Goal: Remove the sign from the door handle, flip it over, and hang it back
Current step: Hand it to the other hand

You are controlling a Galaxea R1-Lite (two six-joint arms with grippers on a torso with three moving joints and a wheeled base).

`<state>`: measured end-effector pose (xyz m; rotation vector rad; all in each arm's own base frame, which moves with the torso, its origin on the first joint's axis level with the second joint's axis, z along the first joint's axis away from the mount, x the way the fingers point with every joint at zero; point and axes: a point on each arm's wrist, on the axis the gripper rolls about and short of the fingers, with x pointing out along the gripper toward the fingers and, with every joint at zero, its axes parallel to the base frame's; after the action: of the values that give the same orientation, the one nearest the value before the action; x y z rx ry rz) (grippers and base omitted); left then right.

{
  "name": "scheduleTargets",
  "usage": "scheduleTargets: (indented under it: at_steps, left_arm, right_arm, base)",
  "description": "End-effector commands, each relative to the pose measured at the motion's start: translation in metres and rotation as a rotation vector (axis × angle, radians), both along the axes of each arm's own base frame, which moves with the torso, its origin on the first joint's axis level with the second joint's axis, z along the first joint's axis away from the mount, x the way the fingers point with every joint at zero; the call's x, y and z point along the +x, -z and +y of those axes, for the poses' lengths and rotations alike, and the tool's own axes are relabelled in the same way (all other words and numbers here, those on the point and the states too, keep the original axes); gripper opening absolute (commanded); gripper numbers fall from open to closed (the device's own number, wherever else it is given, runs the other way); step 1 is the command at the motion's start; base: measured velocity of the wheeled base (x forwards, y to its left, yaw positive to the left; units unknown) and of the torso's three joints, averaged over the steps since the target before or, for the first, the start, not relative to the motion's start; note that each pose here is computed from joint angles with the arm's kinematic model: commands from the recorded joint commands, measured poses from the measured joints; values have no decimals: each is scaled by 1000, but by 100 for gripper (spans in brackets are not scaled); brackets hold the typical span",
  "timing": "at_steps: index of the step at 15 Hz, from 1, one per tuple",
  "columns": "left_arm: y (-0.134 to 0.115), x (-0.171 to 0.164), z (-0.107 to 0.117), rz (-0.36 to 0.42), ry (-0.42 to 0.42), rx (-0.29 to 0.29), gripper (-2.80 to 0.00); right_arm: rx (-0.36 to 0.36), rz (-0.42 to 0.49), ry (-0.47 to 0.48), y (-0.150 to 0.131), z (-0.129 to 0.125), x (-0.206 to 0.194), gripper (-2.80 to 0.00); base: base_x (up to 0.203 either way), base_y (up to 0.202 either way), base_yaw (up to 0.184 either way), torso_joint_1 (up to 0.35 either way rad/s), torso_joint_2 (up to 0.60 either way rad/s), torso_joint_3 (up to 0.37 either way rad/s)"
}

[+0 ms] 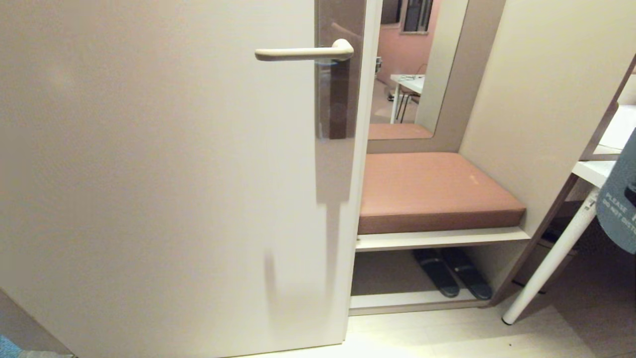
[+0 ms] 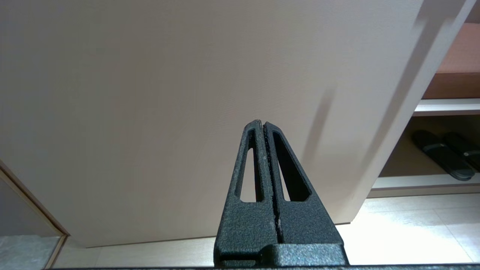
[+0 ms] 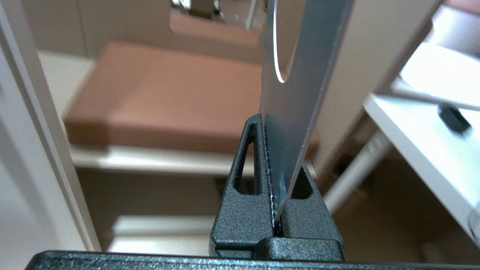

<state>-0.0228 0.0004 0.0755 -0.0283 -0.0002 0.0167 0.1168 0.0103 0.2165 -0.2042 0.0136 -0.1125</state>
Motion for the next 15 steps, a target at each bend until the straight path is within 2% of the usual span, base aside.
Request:
scheduleTargets:
  at_steps: [1, 7, 11, 15]
  left_arm:
    - [0, 0, 0, 0, 0, -1, -280]
    - [0, 0, 0, 0, -2, -1, -280]
    - [0, 0, 0, 0, 0, -1, -280]
    - [0, 0, 0, 0, 0, -1, -280]
  right_arm:
    - [-12, -26, -4, 21, -8, -33, -280]
    - [-26, 37, -42, 77, -12, -62, -280]
    - [-18, 23, -125, 84, -10, -70, -280]
    - [8, 86, -112, 96, -11, -83, -280]
  base:
    - [0, 0, 0, 0, 0, 0]
    - [0, 0, 0, 0, 0, 0]
    - [0, 0, 0, 0, 0, 0]
    - [0, 0, 0, 0, 0, 0]
